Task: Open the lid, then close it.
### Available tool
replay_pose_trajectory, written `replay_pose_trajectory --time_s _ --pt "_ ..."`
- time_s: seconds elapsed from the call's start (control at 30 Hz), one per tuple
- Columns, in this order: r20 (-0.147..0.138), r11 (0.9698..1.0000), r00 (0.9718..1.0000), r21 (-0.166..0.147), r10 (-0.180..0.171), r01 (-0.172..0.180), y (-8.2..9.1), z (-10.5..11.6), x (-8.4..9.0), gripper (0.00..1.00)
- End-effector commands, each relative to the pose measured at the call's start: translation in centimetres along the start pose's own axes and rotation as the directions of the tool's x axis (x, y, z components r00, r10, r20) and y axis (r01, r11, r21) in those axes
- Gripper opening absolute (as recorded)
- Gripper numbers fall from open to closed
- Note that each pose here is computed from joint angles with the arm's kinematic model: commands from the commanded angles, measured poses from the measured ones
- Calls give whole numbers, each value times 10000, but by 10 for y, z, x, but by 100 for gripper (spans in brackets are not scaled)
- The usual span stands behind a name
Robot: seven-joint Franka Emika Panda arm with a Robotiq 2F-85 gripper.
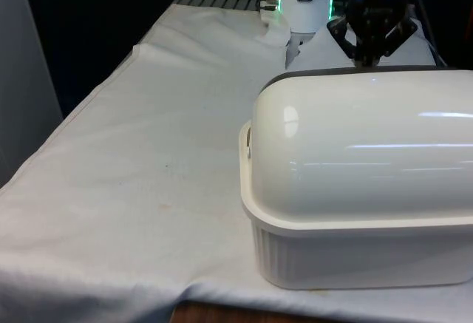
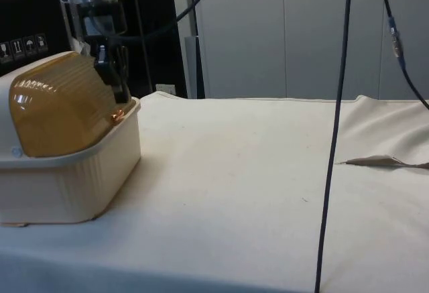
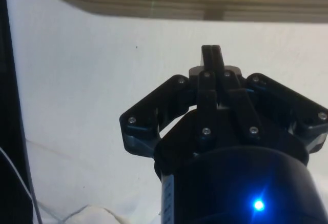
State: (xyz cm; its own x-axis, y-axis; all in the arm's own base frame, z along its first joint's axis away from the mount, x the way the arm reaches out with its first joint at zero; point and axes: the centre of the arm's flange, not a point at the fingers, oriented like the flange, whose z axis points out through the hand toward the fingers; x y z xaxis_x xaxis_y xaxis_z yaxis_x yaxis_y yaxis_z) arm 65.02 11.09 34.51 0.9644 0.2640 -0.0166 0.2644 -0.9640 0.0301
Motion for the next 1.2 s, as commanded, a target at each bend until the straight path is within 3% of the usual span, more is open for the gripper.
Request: replay_pose_trajectory --time_s 0.0,0.63,0.97,1.17 --pt "1 10000 10000 -11 -39 39 -2 -2 -5 0" --pt "284 9999 9996 117 -59 56 -6 -13 -48 0" --pt "332 9999 9994 162 -59 54 -7 -21 -69 0" --pt "176 9997 9998 232 -53 49 -8 -26 -83 0"
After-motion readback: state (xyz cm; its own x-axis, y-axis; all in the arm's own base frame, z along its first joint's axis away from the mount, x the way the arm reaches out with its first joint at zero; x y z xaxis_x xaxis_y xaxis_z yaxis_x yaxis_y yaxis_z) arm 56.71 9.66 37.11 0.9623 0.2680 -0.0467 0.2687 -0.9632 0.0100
